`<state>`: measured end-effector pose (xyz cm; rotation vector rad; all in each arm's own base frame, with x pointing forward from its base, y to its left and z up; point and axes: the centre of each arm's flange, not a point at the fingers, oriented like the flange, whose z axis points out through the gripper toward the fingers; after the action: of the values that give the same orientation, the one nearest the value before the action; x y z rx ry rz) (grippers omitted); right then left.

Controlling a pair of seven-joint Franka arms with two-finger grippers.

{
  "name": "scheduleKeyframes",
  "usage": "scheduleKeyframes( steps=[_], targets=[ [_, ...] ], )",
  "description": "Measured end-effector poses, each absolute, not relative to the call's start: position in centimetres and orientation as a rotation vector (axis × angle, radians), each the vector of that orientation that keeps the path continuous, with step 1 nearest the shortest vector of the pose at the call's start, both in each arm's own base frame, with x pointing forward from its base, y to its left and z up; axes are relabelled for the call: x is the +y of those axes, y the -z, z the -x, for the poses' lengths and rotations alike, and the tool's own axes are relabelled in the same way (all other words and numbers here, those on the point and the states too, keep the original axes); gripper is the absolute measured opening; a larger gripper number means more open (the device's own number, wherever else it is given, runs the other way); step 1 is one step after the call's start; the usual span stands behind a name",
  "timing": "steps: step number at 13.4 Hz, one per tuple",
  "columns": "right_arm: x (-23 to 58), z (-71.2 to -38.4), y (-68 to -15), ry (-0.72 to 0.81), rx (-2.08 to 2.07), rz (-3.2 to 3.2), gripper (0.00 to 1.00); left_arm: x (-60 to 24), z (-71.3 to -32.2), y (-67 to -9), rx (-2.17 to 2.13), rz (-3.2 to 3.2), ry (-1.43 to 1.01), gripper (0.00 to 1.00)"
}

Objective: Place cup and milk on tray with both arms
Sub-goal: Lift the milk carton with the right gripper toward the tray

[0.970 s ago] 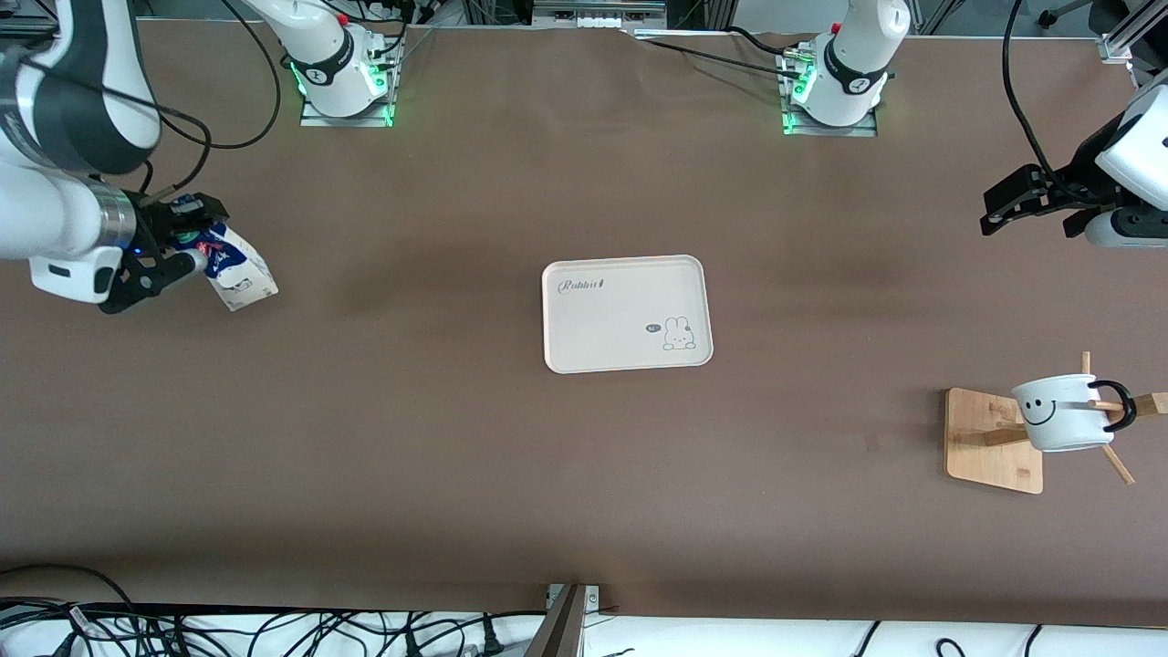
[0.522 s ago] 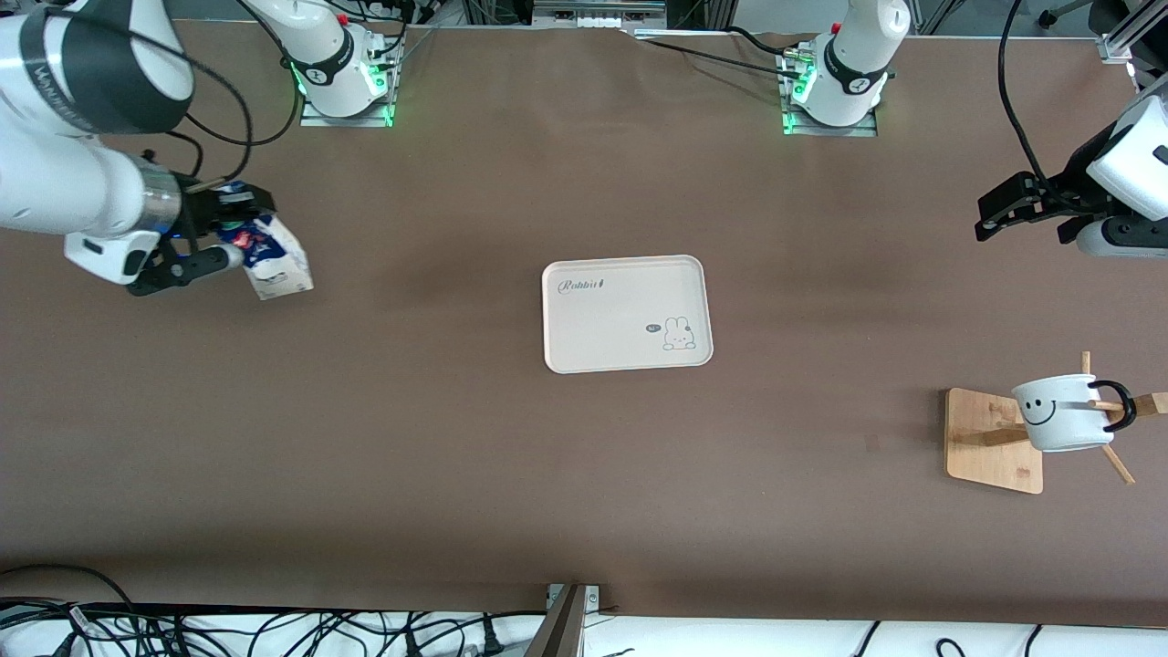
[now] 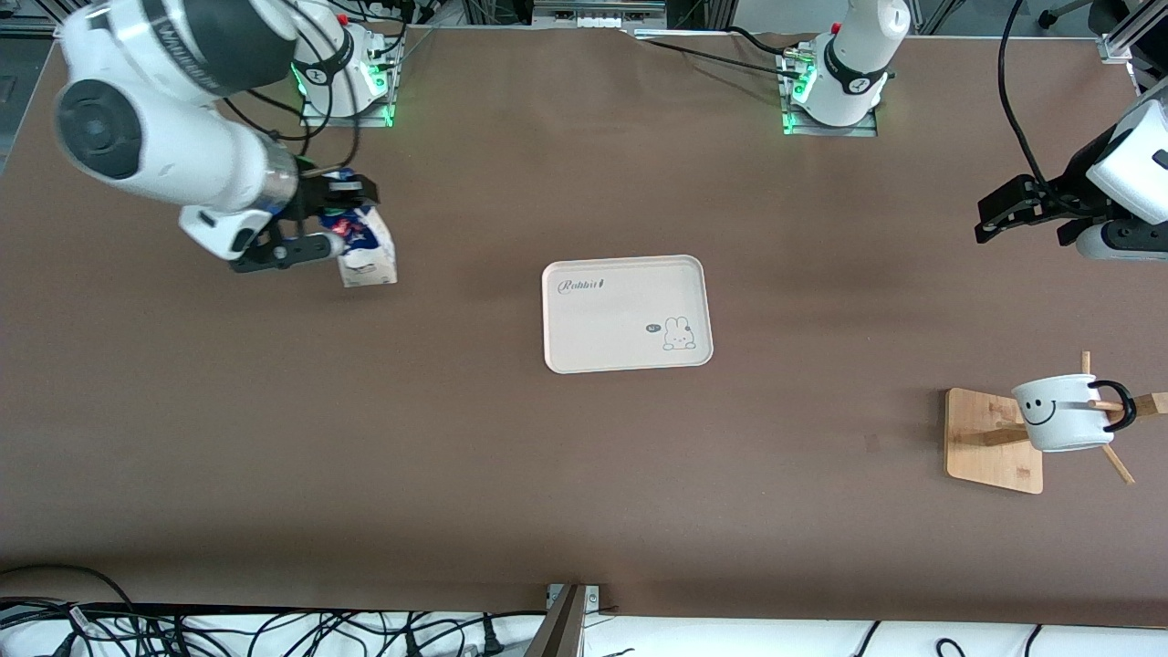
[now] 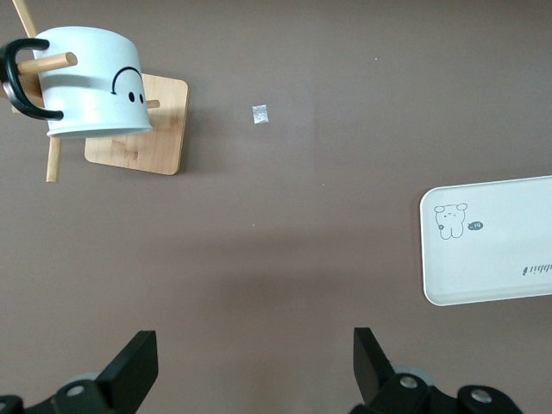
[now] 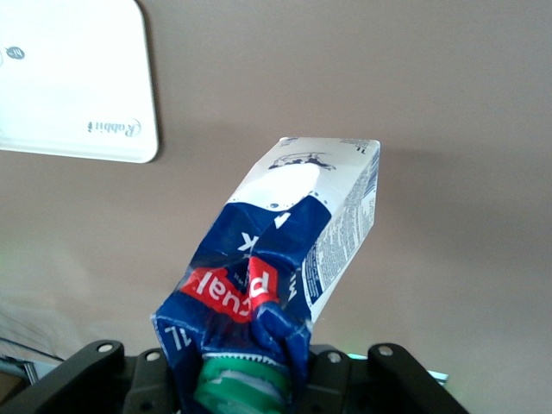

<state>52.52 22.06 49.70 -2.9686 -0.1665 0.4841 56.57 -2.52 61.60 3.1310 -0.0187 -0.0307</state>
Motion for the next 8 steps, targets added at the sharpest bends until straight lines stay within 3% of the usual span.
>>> scheduleKeyframes(
  steps=[8],
  targets=[
    [36.2,-48.7,-46.5,-0.374,0.147,3.008,0.1,-2.5,-56.6,-61.6,-0.018,-3.131,0.031,1.0]
  ],
)
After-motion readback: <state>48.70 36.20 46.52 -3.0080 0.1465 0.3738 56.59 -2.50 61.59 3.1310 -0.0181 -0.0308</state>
